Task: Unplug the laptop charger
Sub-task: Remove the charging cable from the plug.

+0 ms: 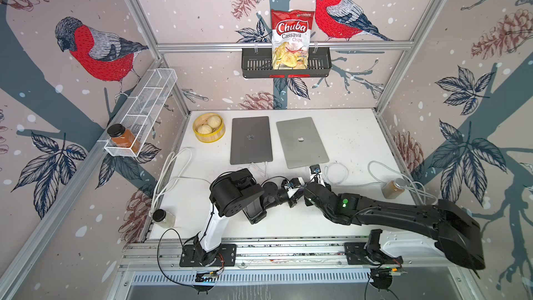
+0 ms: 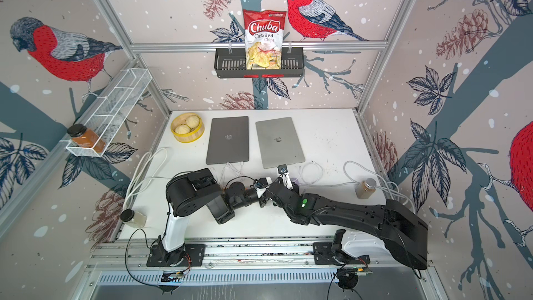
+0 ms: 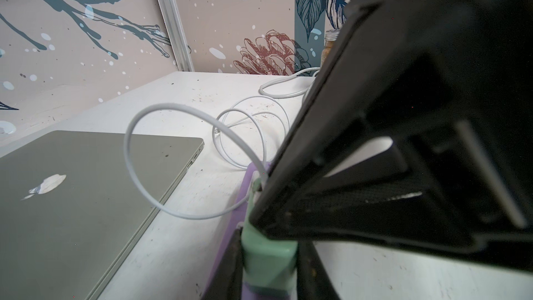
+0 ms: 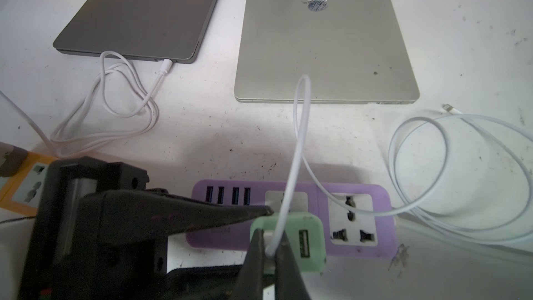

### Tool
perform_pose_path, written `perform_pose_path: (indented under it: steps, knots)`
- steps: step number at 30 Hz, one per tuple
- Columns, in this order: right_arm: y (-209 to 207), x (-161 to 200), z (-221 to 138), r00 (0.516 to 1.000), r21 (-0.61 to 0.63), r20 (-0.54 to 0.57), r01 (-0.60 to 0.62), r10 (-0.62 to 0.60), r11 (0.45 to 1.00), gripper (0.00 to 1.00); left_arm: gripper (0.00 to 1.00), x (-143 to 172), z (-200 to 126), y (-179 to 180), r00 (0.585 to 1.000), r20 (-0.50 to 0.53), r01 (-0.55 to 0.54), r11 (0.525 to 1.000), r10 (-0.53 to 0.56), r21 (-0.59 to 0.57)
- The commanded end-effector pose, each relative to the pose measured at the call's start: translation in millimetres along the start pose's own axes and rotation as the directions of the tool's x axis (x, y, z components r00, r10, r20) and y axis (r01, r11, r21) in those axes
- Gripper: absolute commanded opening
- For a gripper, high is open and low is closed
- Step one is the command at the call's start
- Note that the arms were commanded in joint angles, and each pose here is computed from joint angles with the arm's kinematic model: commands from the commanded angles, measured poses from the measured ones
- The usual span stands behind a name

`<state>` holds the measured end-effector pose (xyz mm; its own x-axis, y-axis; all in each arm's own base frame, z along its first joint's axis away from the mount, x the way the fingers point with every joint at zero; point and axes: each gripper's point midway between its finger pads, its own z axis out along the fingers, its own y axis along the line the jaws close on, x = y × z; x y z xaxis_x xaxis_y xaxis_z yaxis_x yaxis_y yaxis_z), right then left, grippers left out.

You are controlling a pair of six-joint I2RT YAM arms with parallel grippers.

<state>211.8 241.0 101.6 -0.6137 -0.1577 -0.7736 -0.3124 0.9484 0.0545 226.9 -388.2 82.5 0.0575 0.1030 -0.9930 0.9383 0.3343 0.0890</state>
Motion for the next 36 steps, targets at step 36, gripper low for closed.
perform_pose_path:
  steps: [36]
  knots:
    - [-110,-36,-11,0.978,0.281,0.010,-0.205,0.210,0.938,0.01,0.09,0,-13,9,0.996,-0.009,0.092,0.996,-0.092,-0.019]
